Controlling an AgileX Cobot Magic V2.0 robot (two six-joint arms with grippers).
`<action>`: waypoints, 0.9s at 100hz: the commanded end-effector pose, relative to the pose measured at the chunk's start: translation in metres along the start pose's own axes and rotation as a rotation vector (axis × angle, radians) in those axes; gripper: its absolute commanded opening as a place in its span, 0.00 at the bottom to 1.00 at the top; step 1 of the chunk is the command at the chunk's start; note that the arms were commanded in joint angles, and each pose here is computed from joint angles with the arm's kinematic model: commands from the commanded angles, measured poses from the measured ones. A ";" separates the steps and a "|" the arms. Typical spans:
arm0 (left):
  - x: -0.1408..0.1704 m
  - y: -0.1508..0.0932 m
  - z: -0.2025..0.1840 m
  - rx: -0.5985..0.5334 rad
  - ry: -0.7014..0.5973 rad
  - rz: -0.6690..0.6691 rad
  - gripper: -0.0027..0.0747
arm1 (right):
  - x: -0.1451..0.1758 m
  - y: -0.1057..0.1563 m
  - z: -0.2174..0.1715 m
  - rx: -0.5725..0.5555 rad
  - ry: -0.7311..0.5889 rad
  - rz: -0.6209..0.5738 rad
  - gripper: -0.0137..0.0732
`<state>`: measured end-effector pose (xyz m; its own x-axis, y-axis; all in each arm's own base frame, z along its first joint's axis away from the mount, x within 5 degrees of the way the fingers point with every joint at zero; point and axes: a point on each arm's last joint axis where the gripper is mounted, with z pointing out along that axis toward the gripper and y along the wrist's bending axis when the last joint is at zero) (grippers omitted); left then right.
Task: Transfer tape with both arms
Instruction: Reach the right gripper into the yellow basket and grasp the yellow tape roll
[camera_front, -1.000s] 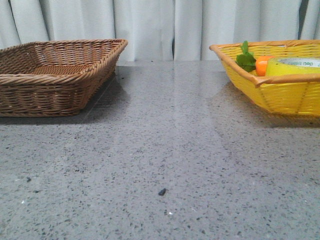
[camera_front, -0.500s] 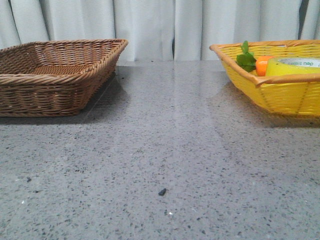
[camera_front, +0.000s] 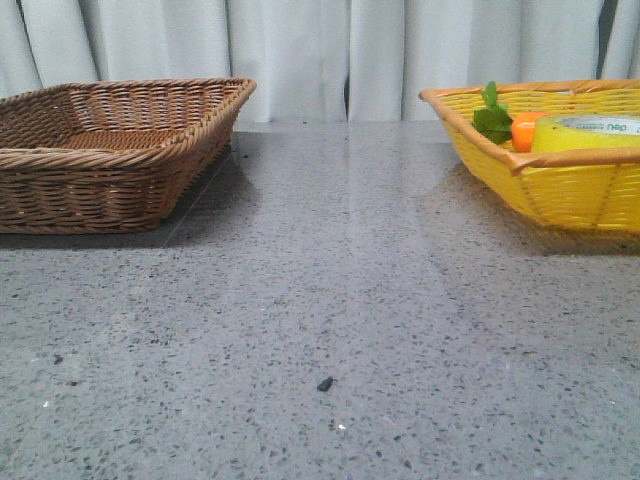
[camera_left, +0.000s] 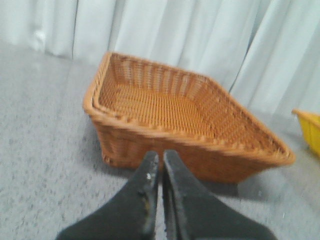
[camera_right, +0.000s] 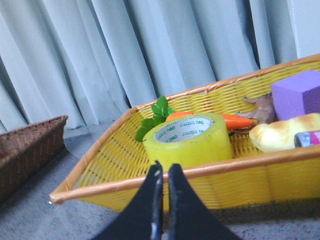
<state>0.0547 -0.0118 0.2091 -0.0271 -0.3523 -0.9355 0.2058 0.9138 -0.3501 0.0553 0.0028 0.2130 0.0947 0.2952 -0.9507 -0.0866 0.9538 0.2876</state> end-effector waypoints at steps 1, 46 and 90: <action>-0.009 0.001 -0.003 0.007 -0.141 -0.079 0.01 | -0.003 -0.003 -0.002 0.011 -0.090 0.066 0.08; -0.079 -0.034 0.013 0.034 0.027 0.037 0.13 | -0.099 0.035 0.012 -0.056 0.009 -0.069 0.14; -0.113 -0.047 0.073 0.002 0.188 0.130 0.55 | -0.169 0.070 0.160 -0.056 0.657 -0.159 0.65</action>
<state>0.1137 -0.0299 0.3198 -0.2522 -0.1801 -0.9508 0.2201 0.9461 -0.2376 0.1655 0.0258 0.3902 -0.4929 0.0793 -0.8664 -0.1539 0.9722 0.1765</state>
